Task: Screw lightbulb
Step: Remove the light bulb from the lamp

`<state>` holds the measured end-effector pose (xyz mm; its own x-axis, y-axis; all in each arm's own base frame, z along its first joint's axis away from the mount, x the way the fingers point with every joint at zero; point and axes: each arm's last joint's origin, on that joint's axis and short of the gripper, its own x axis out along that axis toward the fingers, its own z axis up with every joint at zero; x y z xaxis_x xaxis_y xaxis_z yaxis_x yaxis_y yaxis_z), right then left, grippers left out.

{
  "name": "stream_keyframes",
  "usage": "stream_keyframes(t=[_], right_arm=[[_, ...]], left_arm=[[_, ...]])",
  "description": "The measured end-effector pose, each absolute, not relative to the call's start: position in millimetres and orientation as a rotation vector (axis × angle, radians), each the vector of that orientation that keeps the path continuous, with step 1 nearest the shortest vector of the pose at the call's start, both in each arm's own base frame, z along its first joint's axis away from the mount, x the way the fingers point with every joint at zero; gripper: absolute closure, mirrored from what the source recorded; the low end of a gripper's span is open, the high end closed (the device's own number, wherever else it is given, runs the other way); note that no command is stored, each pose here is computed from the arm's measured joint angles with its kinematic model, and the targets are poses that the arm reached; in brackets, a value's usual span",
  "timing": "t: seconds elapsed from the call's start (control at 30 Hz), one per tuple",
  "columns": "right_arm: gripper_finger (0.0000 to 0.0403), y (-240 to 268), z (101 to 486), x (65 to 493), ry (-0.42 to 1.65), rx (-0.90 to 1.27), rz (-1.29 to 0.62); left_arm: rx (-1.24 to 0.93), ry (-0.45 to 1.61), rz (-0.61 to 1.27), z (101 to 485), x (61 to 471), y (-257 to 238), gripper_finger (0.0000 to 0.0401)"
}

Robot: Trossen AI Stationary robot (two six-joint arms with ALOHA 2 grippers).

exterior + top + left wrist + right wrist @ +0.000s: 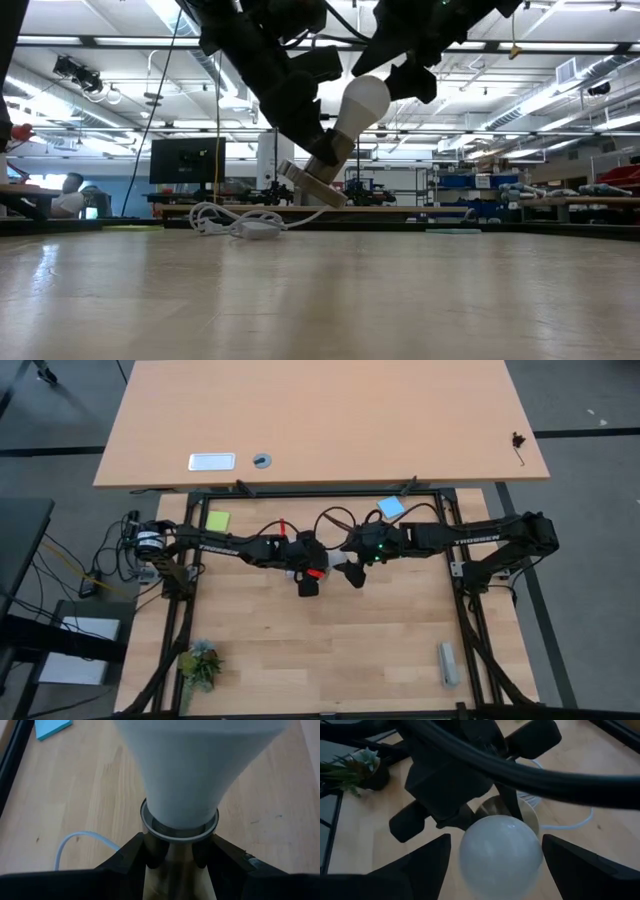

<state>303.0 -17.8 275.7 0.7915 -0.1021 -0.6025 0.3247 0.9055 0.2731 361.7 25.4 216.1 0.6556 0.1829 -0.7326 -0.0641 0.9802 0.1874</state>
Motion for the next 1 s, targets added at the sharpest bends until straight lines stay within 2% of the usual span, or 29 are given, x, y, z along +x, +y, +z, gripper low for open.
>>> stream_keyframes(t=[0.53, 0.8, 1.0], right_arm=[[0.0104, -26.6, 258.7, 314.1, 0.670, 0.285, -0.227], [0.0116, -25.4, 258.4, 313.9, 0.696, 0.071, -0.093], [0.0115, -24.8, 257.7, 313.4, 0.709, -0.210, 0.031]], left_arm=[[0.151, 0.842, 0.154, 215.3, 362.0, 26.1, 0.0239], [0.147, 0.846, 0.142, 215.1, 361.7, 25.6, 0.0239], [0.158, 0.848, 0.143, 215.1, 361.6, 25.5, 0.0239]])
